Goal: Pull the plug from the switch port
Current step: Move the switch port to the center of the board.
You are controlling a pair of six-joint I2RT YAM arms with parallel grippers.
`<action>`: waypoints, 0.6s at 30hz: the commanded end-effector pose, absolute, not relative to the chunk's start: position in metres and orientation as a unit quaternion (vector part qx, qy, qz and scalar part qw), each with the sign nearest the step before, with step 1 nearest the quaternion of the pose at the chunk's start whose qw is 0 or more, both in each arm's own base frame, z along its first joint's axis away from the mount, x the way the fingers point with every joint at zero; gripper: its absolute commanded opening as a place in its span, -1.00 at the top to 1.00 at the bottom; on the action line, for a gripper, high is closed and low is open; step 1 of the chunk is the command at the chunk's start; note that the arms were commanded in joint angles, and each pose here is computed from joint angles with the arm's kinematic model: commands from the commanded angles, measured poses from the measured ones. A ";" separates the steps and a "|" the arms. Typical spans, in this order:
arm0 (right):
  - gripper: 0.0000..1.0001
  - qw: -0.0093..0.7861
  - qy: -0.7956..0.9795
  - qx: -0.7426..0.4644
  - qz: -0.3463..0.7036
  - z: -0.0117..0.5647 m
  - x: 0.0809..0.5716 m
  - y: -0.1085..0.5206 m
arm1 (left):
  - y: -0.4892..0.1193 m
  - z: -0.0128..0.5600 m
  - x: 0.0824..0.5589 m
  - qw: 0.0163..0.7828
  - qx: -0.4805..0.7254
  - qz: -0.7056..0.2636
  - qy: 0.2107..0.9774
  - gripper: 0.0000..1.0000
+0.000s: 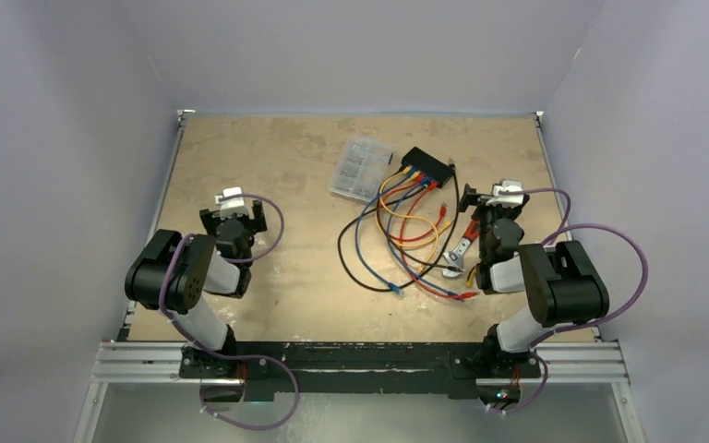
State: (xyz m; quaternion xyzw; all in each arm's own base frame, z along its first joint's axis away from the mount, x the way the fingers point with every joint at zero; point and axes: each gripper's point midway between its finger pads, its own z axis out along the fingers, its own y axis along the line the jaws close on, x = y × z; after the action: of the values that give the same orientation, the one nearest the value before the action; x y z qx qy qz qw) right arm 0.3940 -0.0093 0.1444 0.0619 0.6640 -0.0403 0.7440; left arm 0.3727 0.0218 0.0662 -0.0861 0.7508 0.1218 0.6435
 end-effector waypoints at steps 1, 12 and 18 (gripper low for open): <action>-0.97 0.760 0.646 0.056 -0.045 0.157 0.394 -0.011 | 0.021 0.080 0.380 0.664 -0.088 0.115 0.733 -0.99; -0.97 0.768 0.635 0.065 -0.051 0.170 0.395 -0.014 | 0.018 0.096 0.389 0.664 -0.077 0.115 0.735 -0.99; -0.97 0.718 0.692 0.071 -0.027 0.206 0.435 -0.005 | 0.005 0.138 0.426 0.548 -0.121 0.092 0.822 -0.99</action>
State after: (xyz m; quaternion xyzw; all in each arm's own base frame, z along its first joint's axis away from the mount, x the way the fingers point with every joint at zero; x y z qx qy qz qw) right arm 0.4082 -0.0089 0.1664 0.0638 0.6763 -0.0421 0.7326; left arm 0.4085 0.0116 0.1007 -0.0793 0.7743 0.1123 0.6177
